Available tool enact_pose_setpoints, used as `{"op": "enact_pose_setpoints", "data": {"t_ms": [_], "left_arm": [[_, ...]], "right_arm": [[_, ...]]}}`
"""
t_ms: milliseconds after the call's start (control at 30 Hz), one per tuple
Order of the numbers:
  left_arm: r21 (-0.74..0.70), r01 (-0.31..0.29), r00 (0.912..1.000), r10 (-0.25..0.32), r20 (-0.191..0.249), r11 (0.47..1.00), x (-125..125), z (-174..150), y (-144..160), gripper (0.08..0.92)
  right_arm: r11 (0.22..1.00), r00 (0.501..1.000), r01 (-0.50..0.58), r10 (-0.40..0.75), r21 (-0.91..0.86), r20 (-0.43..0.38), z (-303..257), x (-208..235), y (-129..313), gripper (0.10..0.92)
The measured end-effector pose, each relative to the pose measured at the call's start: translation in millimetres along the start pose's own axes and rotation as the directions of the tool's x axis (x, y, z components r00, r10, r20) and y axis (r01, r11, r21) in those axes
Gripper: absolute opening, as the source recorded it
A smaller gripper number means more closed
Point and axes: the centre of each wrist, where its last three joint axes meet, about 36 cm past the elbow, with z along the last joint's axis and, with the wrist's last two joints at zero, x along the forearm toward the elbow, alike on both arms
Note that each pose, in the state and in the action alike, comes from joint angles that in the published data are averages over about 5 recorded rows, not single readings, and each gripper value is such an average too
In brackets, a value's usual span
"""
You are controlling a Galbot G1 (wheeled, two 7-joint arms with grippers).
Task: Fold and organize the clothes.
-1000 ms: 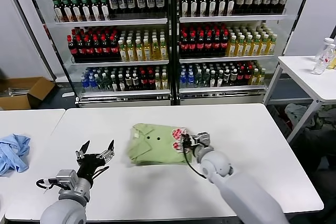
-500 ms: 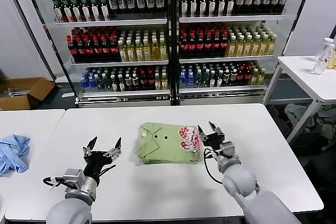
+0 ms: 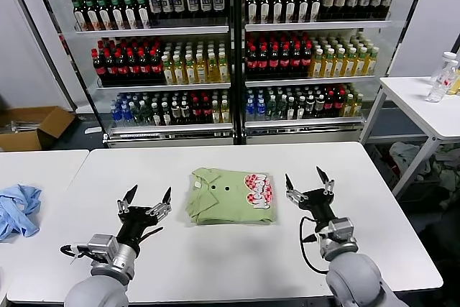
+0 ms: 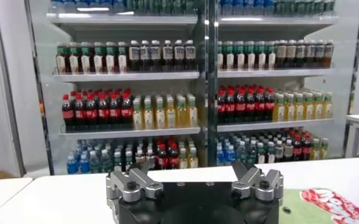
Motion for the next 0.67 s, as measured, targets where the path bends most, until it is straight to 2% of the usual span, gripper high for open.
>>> {"op": "enact_pose_setpoints", "data": {"t_ms": [667], "left_arm": [[-0.007, 0.009, 1.0, -0.009, 0.002, 1.0, 27.7, -6.2, -0.7, 0.823]], "right_arm": [[0.999, 0.999, -0.03, 0.031, -0.013, 0.034, -5.0, 43.3, 2.6, 0.823]]}}
